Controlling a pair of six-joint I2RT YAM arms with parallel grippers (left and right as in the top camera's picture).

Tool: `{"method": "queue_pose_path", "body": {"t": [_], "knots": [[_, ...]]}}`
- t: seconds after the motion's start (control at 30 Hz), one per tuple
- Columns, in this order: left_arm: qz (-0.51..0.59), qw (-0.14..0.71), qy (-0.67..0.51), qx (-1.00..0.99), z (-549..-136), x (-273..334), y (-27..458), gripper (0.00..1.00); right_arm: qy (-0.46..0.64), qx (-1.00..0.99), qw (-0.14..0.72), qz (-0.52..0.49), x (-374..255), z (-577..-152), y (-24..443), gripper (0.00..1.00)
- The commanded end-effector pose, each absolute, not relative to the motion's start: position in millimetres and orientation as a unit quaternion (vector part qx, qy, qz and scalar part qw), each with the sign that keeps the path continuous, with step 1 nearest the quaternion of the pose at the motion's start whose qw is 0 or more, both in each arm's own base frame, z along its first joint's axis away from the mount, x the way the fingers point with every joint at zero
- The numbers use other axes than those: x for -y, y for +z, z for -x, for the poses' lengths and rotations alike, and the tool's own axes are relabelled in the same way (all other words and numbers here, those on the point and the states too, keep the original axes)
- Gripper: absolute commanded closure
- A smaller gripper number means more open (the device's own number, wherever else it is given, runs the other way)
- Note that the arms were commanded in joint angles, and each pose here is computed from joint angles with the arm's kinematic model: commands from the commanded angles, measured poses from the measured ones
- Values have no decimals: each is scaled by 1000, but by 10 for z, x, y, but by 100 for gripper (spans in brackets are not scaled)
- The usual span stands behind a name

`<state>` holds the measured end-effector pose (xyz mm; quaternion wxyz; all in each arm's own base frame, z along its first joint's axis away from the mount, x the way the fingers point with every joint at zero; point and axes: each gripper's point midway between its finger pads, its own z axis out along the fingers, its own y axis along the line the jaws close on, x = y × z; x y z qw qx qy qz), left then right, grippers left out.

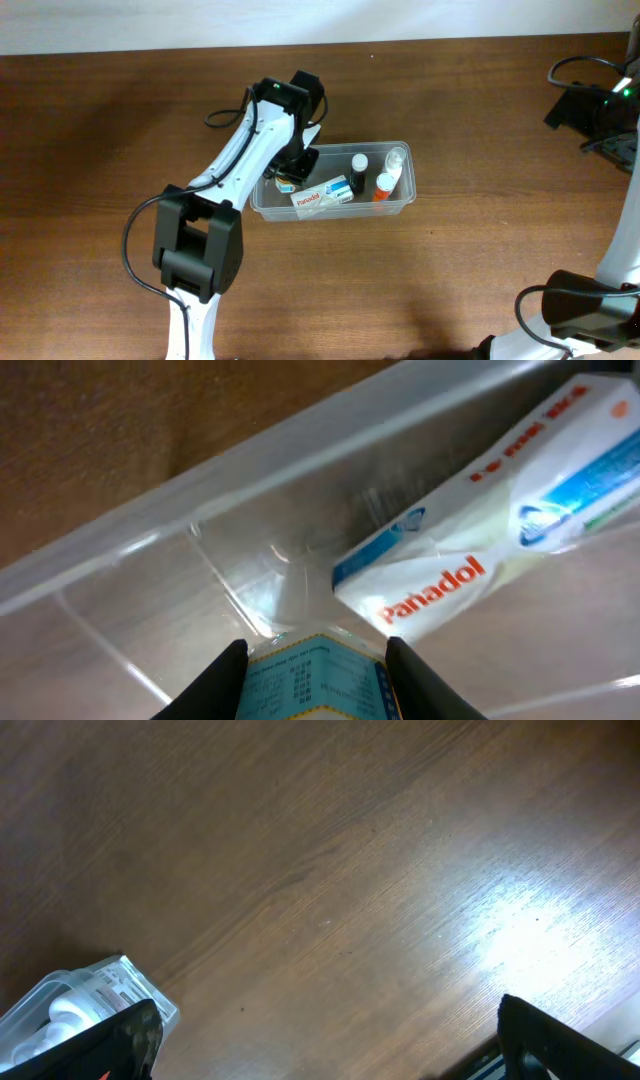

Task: Pack container
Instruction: 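Carry the amber jar over the container's left end, then lower the amber jar into the container and open the left gripper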

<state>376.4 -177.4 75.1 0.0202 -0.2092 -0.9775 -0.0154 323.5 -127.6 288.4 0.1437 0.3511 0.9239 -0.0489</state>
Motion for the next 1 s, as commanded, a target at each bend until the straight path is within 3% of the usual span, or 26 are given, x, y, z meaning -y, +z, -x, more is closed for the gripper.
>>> {"method": "queue_pose_path", "body": {"t": [0.0, 0.87, 0.97], "knots": [[204, 24, -39, 978, -3741, 1692, 644, 82, -54, -920, 160, -355, 1302, -3190, 2991, 2], [203, -9, -68, 977, -3847, 1601, 231, 81, -54, -920, 160, -355, 1302, -3190, 2991, 2], [203, -3, -69, 977, -3821, 1593, 231, 75, -54, -920, 160, -355, 1302, -3190, 2991, 2]]}}
